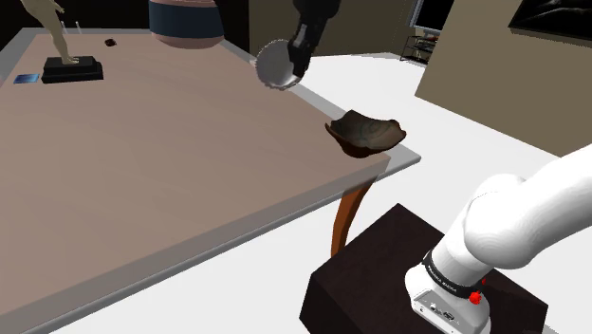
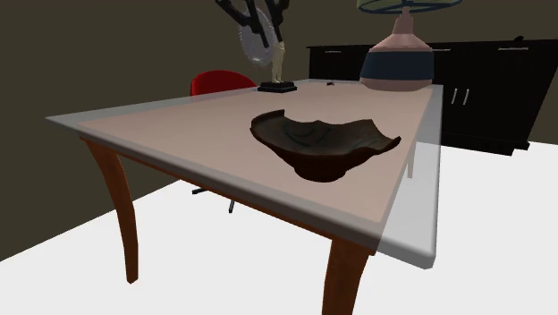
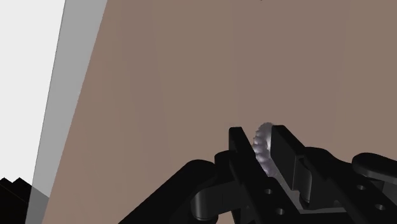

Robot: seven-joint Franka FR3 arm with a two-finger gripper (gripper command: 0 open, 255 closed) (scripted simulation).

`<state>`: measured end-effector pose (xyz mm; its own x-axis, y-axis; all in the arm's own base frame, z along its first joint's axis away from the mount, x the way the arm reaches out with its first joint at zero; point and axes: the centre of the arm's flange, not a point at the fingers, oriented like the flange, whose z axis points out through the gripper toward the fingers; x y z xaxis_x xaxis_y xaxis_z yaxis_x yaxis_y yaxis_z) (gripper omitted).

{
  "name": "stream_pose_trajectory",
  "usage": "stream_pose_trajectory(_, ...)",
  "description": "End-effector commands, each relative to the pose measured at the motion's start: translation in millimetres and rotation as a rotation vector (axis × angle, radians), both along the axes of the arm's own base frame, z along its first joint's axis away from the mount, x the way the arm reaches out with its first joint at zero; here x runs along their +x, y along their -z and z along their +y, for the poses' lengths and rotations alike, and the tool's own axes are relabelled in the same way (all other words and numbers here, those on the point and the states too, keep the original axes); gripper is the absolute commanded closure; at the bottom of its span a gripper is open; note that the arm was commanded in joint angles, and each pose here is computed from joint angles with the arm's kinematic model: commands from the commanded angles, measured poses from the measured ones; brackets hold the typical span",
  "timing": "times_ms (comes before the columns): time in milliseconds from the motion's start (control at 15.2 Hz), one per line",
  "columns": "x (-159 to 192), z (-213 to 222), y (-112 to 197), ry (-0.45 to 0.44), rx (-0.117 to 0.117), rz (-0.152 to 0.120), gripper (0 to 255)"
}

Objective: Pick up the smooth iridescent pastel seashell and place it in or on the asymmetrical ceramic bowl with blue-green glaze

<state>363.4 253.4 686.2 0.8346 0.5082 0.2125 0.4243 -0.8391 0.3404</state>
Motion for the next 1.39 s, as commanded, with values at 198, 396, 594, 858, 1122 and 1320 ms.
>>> stream_pose_trajectory(198,-41.4,-51.2,0.3,-0.001,0.001,0.0,255)
stream_pose_trajectory(396,-66.4,-82.0,0.4,-0.001,0.001,0.0,255)
stream_pose_trajectory(594,-91.3,-112.7,0.5,-0.001,0.001,0.0,255)
stream_pose_trajectory(858,-124.6,-153.7,0.6,-0.001,0.001,0.0,255)
stream_pose_trajectory(1122,-135.2,-166.8,16.5,-0.001,0.001,0.0,255)
stream_pose_trajectory(1320,-135.3,-166.8,32.4,-0.001,0.001,0.0,255)
